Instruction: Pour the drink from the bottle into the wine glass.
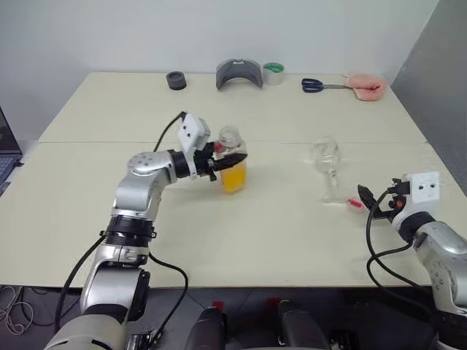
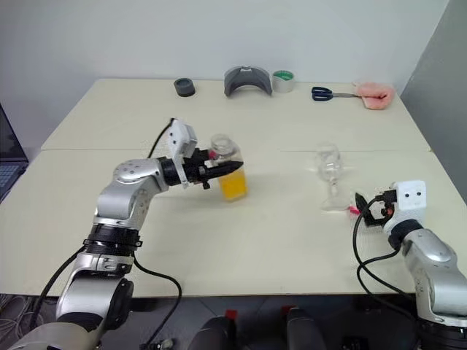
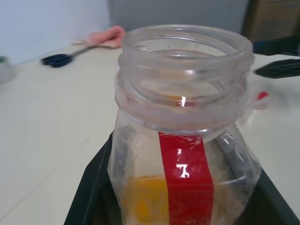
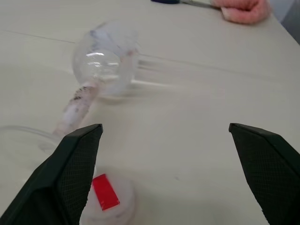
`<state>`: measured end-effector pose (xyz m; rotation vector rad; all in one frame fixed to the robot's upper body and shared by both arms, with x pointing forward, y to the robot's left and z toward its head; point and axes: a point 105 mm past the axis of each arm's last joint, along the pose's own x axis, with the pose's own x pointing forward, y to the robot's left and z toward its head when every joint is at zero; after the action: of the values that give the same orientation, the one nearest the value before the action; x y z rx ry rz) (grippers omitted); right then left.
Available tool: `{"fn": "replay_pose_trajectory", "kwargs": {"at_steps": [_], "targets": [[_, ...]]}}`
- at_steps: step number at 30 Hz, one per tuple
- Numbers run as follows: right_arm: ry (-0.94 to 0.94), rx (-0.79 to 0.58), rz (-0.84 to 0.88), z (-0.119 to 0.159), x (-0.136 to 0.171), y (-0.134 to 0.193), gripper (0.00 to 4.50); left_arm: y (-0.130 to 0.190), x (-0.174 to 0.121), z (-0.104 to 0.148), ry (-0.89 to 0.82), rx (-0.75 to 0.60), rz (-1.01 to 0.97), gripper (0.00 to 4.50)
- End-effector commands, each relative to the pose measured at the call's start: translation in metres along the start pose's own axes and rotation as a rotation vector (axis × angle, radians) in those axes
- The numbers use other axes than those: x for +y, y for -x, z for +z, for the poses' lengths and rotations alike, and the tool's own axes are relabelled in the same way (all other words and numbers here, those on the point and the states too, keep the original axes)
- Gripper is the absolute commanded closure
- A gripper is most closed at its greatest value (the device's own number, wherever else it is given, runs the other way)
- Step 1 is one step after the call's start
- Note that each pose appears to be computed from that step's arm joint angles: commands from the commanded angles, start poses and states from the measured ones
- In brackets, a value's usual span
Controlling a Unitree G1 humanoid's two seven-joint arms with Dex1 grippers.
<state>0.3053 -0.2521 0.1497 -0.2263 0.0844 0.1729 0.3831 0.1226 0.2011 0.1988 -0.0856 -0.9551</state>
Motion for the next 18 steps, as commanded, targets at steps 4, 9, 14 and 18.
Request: {"fn": "replay_pose_trajectory", "kwargs": {"at_steps": [4,9,14,18], "targets": [[0.073,-0.228,0.478,0.084,0.085,-0.003,0.0,0.048,0.074,0.012,-0.066,0.014,0.474,2.72],[0.078,-0.301,0.825,0.12,0.159,-0.008,0.0,0.087,0.115,0.001,-0.011,0.042,0.739,2.72],[0.11,-0.333,0.931,0.133,0.196,-0.024,0.0,0.096,0.13,-0.009,0.029,0.056,0.83,2.73],[0.118,-0.356,0.996,0.138,0.216,-0.027,0.0,0.099,0.135,-0.014,0.043,0.064,0.861,2.73]]}}
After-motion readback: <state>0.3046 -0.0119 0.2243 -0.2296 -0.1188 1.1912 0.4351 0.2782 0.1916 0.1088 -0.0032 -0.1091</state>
